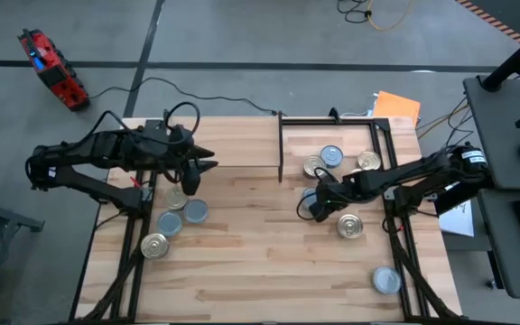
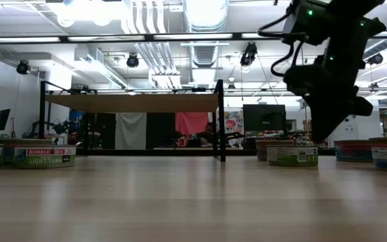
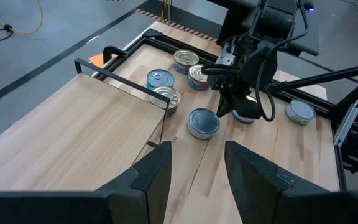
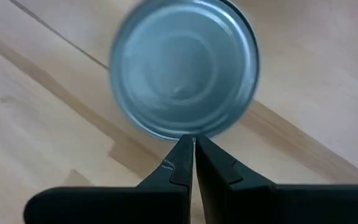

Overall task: Stack canned seafood by type on shelf
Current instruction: Put the green tuna can on the shelf

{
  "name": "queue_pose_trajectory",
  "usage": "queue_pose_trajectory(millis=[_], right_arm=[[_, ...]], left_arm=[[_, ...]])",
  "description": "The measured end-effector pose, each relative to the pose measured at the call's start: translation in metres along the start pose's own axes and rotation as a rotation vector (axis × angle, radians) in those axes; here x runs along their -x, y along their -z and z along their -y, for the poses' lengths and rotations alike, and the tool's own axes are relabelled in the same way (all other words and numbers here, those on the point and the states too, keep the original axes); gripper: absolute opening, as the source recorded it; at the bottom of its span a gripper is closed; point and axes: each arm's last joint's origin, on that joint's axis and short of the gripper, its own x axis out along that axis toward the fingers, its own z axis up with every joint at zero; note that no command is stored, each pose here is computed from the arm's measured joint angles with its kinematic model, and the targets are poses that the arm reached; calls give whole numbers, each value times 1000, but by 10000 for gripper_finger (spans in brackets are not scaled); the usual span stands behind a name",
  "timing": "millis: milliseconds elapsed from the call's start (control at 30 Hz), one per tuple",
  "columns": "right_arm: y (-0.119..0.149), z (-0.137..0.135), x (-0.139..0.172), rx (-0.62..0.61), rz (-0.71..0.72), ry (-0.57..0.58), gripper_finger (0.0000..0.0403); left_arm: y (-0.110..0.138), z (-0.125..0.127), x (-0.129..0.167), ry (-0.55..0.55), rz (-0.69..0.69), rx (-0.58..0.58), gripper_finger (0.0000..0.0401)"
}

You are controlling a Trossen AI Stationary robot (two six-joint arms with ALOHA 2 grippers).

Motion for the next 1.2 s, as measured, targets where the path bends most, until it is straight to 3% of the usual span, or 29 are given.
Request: queue_pose_trajectory(millis=[300,467,1200], right_arm=[[4,1,-1,18,-12,0,9],[-3,-7,5,48,57,-6,9],[19,7,-9,79,-6,56,9]], left_arm=[[0,0,0,0,1,3,134],[-1,0,0,-11,9,10,134],[0,1,-5,-27,-2,7,134]])
